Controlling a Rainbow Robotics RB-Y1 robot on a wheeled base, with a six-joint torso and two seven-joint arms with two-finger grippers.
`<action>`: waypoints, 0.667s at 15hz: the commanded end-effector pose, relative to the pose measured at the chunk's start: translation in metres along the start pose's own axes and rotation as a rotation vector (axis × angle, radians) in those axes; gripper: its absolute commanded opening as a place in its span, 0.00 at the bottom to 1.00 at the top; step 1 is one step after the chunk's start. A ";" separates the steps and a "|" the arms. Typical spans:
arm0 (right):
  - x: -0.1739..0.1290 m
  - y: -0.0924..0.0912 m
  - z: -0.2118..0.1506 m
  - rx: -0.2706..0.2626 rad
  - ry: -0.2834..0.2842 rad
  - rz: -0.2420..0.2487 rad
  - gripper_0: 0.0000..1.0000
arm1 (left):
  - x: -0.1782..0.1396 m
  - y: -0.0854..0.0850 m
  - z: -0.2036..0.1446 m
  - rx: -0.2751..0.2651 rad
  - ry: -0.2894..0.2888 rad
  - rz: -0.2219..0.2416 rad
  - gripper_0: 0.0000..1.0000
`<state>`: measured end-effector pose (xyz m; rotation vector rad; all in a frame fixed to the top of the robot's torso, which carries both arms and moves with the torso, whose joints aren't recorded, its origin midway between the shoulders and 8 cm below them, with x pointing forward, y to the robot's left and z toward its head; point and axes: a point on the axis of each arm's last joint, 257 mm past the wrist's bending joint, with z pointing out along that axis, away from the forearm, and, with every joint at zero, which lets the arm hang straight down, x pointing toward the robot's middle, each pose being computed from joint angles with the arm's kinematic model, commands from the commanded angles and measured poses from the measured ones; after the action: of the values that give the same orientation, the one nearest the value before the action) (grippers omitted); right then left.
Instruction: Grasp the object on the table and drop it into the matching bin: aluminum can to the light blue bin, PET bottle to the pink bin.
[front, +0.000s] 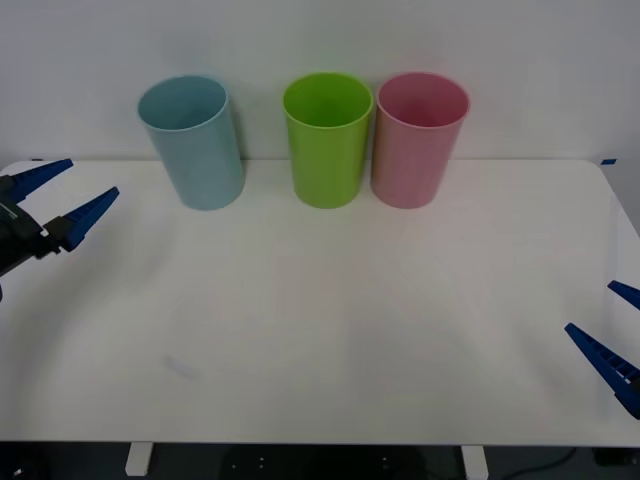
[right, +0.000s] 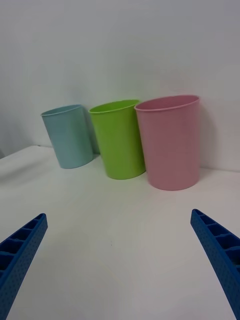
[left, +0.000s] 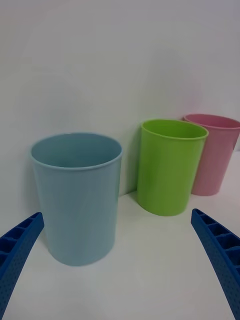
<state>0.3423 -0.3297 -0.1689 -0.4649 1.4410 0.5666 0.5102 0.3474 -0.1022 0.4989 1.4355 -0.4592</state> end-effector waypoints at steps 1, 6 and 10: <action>0.000 0.000 0.000 0.000 0.000 0.000 1.00 | 0.012 -0.006 -0.033 0.028 0.053 0.036 1.00; 0.000 0.000 0.000 0.000 0.000 0.000 1.00 | 0.026 -0.036 -0.076 0.059 0.108 0.060 1.00; 0.000 0.000 0.000 0.000 0.000 0.000 1.00 | 0.027 -0.044 -0.097 0.070 0.130 0.077 1.00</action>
<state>0.3423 -0.3297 -0.1689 -0.4649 1.4409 0.5666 0.4113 0.3669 -0.1370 0.6456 1.5222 -0.4251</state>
